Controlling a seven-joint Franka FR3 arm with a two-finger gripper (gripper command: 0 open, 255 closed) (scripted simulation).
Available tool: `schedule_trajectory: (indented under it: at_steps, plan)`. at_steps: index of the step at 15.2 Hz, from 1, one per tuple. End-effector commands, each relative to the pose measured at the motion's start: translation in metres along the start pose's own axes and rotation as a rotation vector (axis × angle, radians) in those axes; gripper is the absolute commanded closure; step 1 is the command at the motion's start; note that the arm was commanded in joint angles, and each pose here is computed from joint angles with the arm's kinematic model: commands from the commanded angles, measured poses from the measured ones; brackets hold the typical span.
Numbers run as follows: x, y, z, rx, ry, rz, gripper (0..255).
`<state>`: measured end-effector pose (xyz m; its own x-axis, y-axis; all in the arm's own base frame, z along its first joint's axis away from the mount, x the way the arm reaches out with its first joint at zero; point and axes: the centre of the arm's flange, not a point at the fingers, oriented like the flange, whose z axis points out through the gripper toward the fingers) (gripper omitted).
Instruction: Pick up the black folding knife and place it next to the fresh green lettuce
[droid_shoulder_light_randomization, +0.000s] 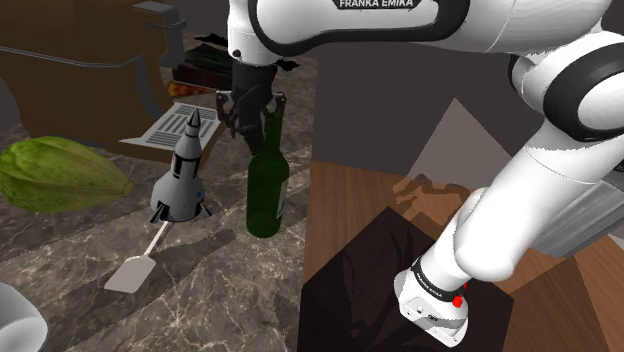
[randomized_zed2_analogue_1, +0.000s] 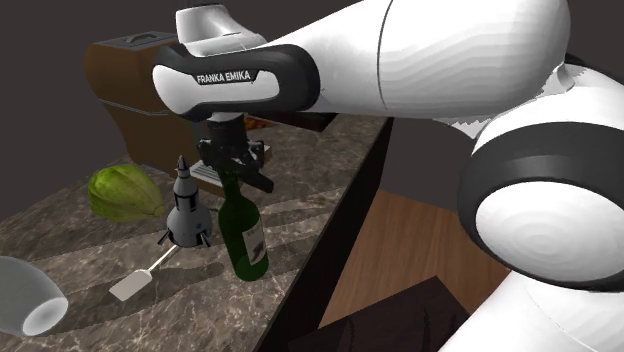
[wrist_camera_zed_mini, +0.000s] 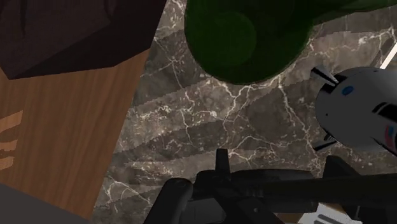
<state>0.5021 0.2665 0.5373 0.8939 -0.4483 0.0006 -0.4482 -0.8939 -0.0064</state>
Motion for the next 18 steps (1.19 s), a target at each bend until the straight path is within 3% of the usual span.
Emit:
schedule_trajectory:
  at_steps: [1, 18]
  plan:
    - [-0.019, -0.021, 0.002, 0.0, 0.0, 0.002, 255]
    - [-0.185, -0.172, 0.002, 0.0, 0.0, 0.002, 255]
